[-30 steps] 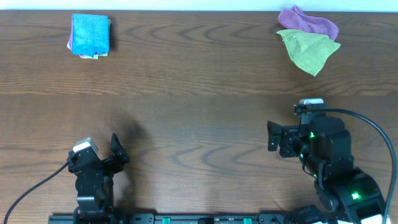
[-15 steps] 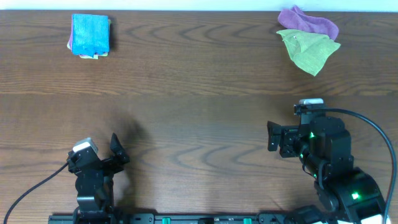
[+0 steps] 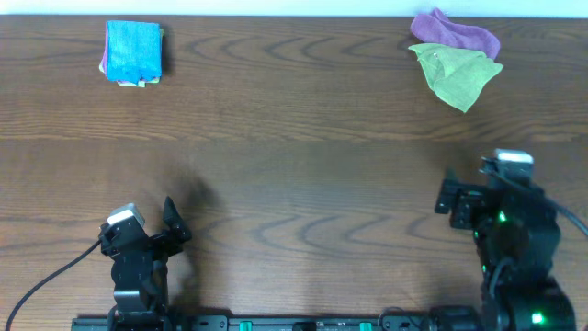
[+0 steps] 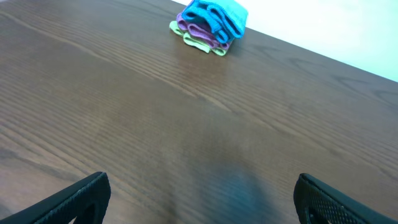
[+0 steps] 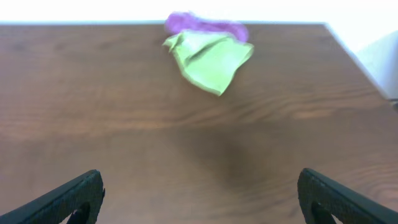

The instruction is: Fold the cloth

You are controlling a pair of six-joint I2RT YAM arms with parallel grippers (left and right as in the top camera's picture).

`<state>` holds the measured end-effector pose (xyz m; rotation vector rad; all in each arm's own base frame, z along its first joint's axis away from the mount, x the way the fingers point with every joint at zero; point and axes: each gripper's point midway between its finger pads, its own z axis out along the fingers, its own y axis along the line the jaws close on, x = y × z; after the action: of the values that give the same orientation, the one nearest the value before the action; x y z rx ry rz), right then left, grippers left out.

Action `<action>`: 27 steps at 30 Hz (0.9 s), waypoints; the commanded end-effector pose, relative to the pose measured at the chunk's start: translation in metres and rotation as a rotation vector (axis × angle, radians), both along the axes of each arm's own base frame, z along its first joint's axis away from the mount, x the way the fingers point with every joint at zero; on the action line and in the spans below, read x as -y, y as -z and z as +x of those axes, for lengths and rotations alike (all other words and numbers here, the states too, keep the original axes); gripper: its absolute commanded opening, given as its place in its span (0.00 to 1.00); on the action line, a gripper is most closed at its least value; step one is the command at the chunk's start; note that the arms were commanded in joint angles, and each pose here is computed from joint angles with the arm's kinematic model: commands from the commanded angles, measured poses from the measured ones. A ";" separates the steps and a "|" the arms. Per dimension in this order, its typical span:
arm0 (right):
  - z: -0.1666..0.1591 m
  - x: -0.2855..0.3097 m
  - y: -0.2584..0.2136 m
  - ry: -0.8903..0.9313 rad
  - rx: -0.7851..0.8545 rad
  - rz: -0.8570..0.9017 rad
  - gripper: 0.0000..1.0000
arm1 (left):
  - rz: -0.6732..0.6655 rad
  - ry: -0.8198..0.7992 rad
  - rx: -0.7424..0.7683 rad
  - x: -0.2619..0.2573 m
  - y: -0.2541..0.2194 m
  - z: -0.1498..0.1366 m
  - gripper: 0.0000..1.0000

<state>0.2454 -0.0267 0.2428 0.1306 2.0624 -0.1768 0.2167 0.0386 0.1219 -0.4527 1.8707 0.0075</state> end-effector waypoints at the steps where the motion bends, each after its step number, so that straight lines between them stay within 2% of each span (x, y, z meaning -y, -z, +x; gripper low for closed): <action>1: -0.008 0.011 0.017 0.026 0.017 -0.031 0.99 | 0.001 -0.018 -0.014 -0.003 0.009 -0.001 0.95; 9: -0.021 -0.002 0.062 -0.047 0.173 -0.036 0.99 | 0.001 -0.018 -0.014 -0.003 0.009 -0.001 0.95; 21: -0.026 -0.014 0.080 -0.098 0.233 -0.027 0.99 | 0.001 -0.018 -0.014 -0.003 0.009 -0.001 0.95; 27: -0.029 -0.018 0.099 -0.122 0.166 -0.027 0.99 | 0.001 -0.018 -0.014 -0.003 0.009 -0.001 0.96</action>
<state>0.2169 -0.0110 0.1499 0.0256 1.8819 -0.1147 0.2167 0.0398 0.1222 -0.4632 1.8660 0.0098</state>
